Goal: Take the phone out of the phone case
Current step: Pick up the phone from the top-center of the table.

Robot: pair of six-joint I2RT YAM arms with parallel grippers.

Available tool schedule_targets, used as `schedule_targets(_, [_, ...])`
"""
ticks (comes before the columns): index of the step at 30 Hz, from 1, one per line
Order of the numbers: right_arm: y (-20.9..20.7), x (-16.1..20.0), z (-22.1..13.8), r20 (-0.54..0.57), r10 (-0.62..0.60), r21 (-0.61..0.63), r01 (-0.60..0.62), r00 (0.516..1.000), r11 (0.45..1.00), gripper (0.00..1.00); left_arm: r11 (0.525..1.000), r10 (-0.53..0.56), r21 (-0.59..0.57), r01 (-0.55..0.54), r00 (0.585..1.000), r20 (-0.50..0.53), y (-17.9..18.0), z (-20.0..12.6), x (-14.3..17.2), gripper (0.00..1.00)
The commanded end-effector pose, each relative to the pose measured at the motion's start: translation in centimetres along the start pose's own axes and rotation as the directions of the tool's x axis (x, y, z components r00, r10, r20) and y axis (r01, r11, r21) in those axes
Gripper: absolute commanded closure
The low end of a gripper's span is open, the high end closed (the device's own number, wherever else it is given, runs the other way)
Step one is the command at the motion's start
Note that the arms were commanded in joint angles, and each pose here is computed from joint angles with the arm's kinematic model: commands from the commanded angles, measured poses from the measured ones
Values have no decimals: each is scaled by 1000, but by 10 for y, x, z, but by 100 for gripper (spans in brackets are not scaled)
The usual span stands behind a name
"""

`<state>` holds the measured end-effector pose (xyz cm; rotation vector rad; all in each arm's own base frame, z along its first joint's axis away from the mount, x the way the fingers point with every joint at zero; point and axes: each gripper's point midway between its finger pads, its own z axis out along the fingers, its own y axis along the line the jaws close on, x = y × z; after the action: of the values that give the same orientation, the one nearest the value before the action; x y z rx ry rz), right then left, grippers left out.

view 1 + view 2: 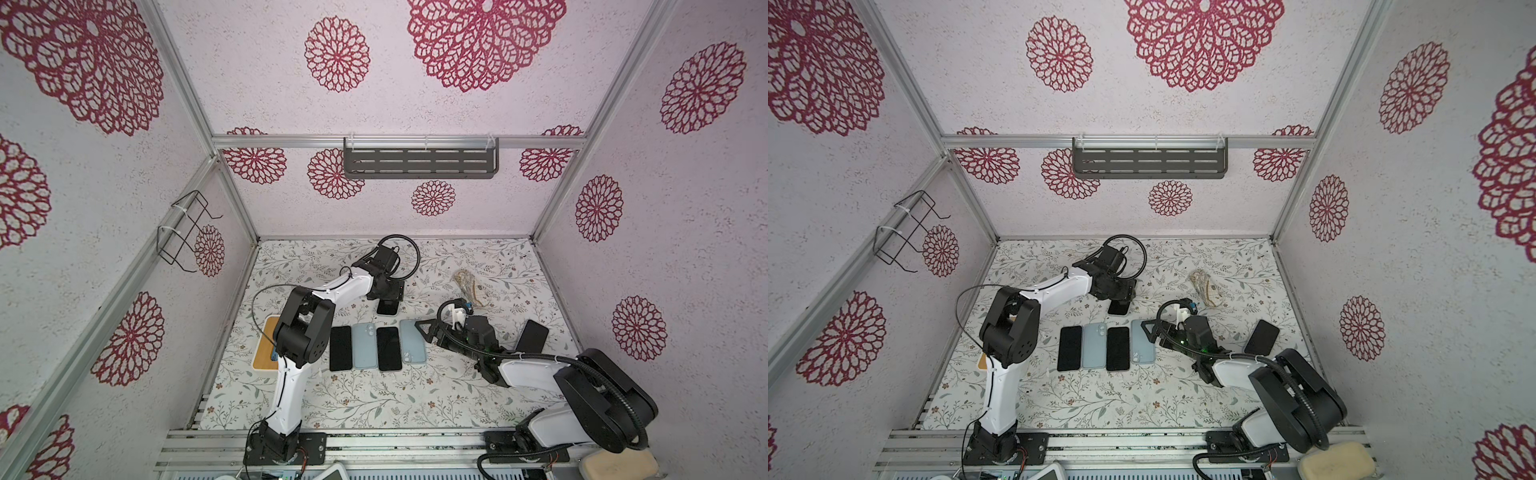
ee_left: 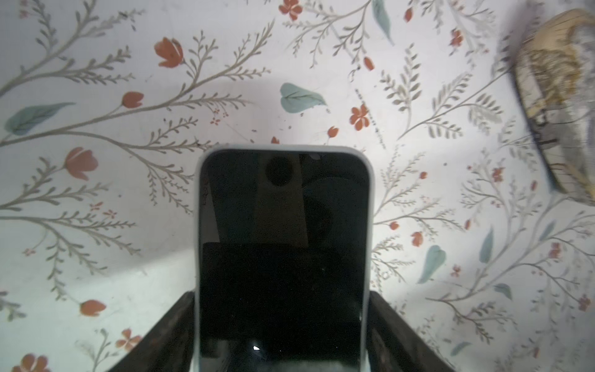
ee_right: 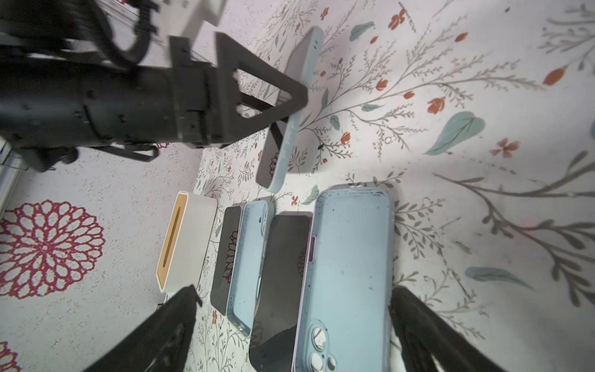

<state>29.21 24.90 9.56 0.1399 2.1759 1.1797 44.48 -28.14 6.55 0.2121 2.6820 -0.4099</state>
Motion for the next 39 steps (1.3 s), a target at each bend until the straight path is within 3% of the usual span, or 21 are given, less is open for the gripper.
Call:
schedule_targets(1, [29, -24, 7, 59, 2, -102, 4, 998, 995, 7, 997, -7, 77, -2, 994, 106, -24, -32, -25, 56])
schedule_targets(20, [38, -27, 34, 45, 65, -187, -56, 997, 981, 19, 992, 16, 122, -33, 990, 138, -63, -49, -10, 56])
schedule_targets(30, [38, -31, 46, 48, 91, -189, -80, 995, 979, 32, 989, 15, 145, -36, 990, 143, -77, -48, 0, 56])
schedule_targets(31, [39, -31, 47, 47, 93, -193, -83, 995, 978, 34, 985, 13, 165, -42, 985, 174, -84, -64, -7, 56])
schedule_targets(35, [38, -32, 49, 48, 108, -201, -97, 993, 975, 46, 984, 16, 174, -48, 984, 178, -90, -67, -4, 56])
schedule_targets(39, [38, -32, 49, 52, 117, -203, -104, 992, 974, 67, 982, 18, 183, -52, 983, 182, -95, -69, -1, 56])
